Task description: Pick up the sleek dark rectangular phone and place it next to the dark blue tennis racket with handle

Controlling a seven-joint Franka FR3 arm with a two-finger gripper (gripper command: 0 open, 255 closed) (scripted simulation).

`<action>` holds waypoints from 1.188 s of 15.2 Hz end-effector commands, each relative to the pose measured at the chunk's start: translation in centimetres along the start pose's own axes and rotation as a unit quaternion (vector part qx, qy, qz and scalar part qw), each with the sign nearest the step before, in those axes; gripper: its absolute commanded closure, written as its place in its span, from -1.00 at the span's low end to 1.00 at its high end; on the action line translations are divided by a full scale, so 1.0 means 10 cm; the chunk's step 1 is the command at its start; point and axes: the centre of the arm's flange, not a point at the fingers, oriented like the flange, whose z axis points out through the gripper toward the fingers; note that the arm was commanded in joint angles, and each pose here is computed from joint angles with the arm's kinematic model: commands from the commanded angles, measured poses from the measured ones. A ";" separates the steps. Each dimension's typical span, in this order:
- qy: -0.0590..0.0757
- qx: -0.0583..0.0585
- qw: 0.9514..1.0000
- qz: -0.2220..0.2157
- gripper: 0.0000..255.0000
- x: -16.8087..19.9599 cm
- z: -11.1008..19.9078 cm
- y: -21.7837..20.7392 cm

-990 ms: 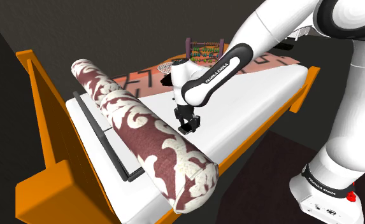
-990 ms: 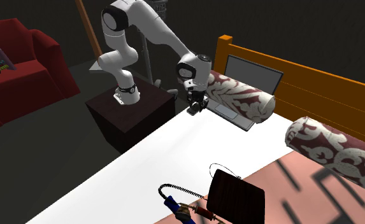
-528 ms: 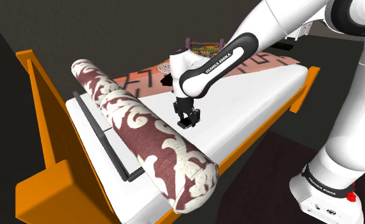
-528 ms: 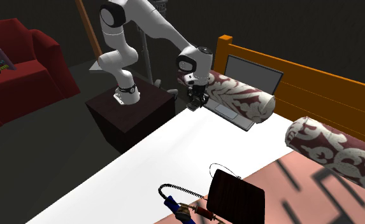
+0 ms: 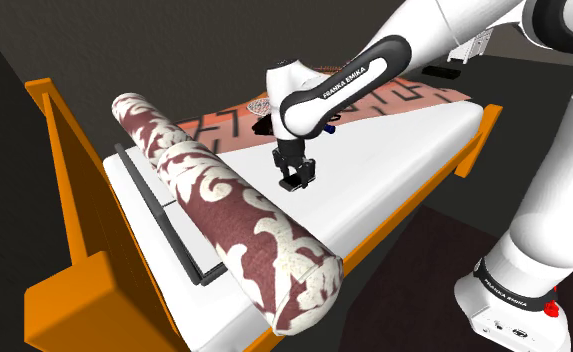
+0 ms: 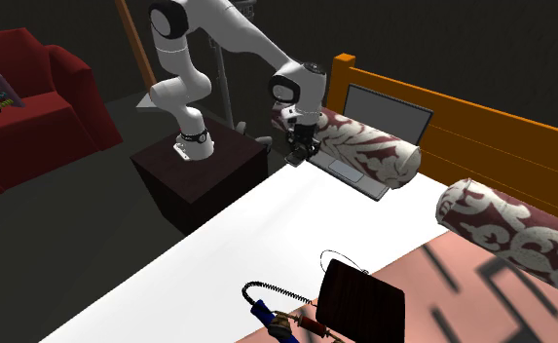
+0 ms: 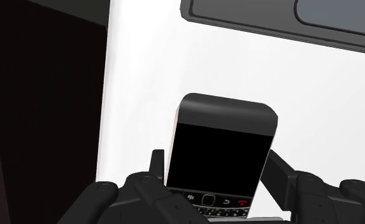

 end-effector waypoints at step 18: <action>0.000 0.000 1.000 0.000 1.00 2.17 -0.02 -1.23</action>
